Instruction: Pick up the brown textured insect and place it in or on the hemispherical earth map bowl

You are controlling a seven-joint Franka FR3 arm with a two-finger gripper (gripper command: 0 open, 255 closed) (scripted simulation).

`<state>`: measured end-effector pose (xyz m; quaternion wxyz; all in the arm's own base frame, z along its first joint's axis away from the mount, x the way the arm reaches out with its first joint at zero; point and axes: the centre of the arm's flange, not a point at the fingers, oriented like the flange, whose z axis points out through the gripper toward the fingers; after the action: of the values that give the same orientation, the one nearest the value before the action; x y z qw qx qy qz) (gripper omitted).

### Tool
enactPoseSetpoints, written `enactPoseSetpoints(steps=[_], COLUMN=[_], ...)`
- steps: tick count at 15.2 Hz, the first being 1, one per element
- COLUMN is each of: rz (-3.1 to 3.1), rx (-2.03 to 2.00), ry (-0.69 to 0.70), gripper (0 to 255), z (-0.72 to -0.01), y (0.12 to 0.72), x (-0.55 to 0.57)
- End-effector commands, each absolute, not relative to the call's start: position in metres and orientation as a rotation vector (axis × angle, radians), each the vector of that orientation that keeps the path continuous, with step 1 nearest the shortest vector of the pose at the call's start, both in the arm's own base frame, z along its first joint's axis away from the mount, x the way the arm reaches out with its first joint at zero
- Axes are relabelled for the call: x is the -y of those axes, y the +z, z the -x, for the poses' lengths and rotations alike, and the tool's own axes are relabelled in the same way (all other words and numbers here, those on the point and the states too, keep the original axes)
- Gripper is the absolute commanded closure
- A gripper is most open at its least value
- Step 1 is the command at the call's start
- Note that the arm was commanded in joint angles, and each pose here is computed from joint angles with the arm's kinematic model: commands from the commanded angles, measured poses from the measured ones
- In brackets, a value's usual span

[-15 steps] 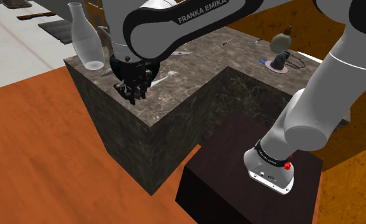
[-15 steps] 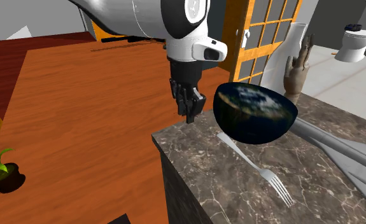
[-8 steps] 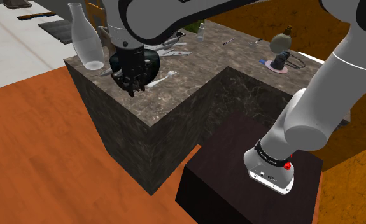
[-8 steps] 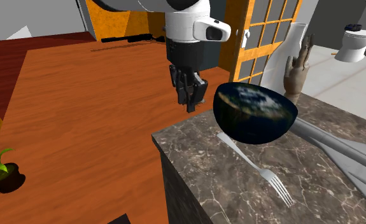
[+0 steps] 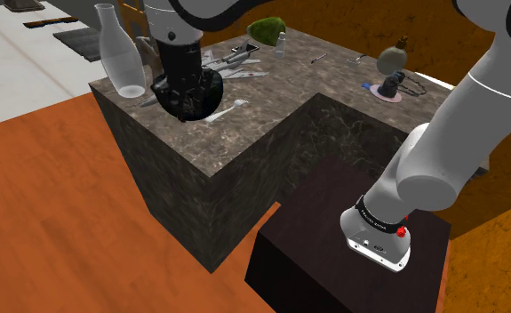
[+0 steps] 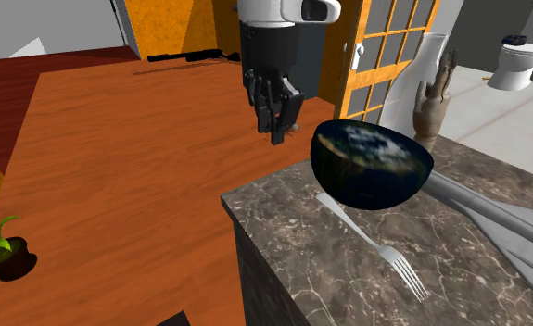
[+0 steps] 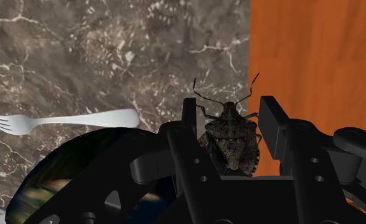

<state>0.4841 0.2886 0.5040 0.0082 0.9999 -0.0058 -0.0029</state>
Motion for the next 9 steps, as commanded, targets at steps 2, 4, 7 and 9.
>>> enactPoseSetpoints(steps=[2, 4, 7, 9], rz=[-3.125, -3.125, -3.125, -3.125], rx=[0.018, 0.018, 0.018, 0.018], ry=[-0.01, -0.01, -0.01, -0.01], gripper=[255, 255, 255, 255], z=[-0.485, -0.485, -0.485, -0.485], y=[0.52, 0.531, 0.546, 0.557], x=[-0.288, -0.288, -0.288, -0.288])
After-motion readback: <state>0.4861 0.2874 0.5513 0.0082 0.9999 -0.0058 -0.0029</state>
